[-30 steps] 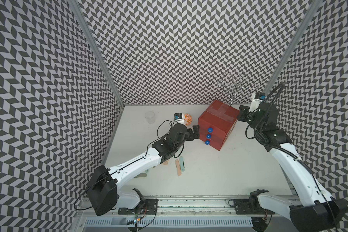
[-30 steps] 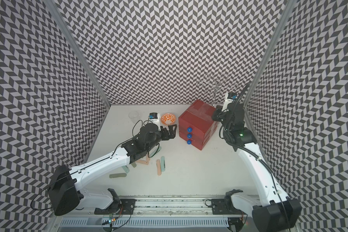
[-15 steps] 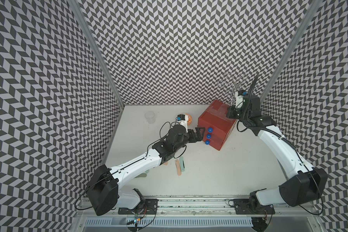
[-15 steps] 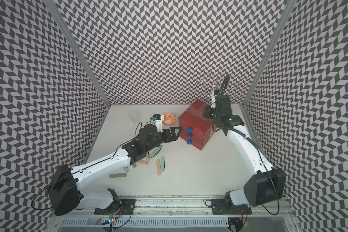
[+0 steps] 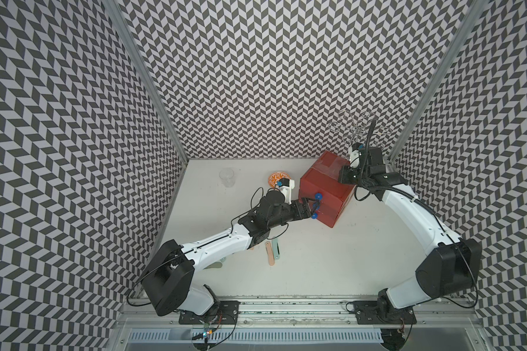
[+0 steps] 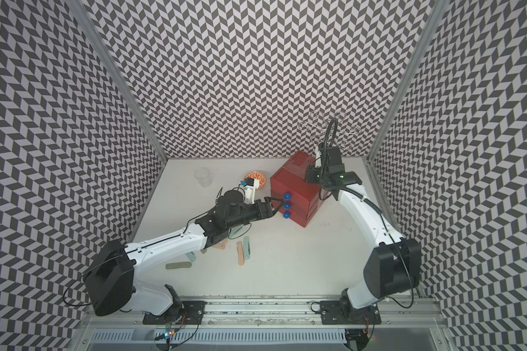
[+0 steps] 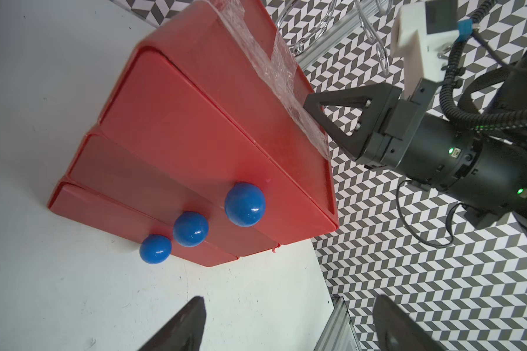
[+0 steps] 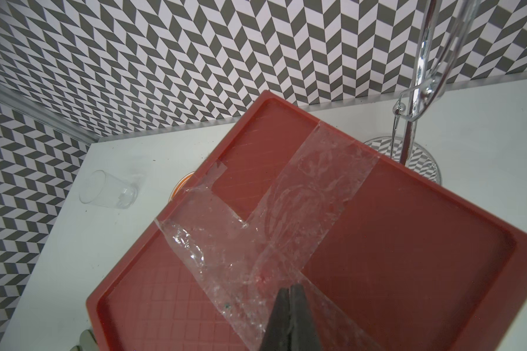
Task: Place the fruit knives into the drawer by color
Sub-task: Open the drawer in the storage box.
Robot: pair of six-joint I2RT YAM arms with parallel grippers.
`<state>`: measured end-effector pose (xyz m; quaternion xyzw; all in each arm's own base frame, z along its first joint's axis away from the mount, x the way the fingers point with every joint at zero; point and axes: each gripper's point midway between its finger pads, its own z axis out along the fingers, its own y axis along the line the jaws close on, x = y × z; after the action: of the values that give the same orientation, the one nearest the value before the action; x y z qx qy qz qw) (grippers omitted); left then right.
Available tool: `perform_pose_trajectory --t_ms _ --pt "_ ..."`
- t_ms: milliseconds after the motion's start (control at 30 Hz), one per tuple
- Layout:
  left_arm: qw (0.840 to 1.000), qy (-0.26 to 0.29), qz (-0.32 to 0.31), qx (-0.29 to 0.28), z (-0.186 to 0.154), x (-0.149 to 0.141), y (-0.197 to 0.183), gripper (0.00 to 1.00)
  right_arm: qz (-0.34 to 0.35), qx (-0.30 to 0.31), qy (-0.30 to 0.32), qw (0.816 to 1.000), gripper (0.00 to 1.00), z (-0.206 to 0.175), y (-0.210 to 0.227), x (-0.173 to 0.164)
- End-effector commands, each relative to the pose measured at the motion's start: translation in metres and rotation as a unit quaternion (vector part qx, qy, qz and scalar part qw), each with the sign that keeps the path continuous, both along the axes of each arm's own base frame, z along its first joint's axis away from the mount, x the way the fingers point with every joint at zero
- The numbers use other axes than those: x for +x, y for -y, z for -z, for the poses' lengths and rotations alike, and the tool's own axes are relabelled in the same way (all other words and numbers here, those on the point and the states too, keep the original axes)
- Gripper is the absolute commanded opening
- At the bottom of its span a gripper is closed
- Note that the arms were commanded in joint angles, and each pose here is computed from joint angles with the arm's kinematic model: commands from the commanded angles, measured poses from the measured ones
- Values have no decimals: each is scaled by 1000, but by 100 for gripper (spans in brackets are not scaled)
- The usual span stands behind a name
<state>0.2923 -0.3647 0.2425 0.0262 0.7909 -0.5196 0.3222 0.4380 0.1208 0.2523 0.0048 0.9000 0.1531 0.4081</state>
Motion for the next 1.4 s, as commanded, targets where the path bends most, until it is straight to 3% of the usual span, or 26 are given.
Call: perform_pose_trajectory --t_ms 0,567,700,1200,1367 --pt "1000 -2 18 -18 -4 -4 6 87 -8 14 -1 1000 0 -1 -7 3" --pt "999 -15 33 -18 7 6 26 76 -8 8 -40 999 0 25 -6 -3" --pt "999 -10 23 -23 4 12 26 68 -8 7 -41 999 0 26 -6 -5" --pt "999 -8 0 -48 0 30 35 67 -11 10 -45 999 0 27 -5 -10" --pt "998 -12 1 -56 3 38 37 57 -11 9 -45 999 0 27 -5 -11"
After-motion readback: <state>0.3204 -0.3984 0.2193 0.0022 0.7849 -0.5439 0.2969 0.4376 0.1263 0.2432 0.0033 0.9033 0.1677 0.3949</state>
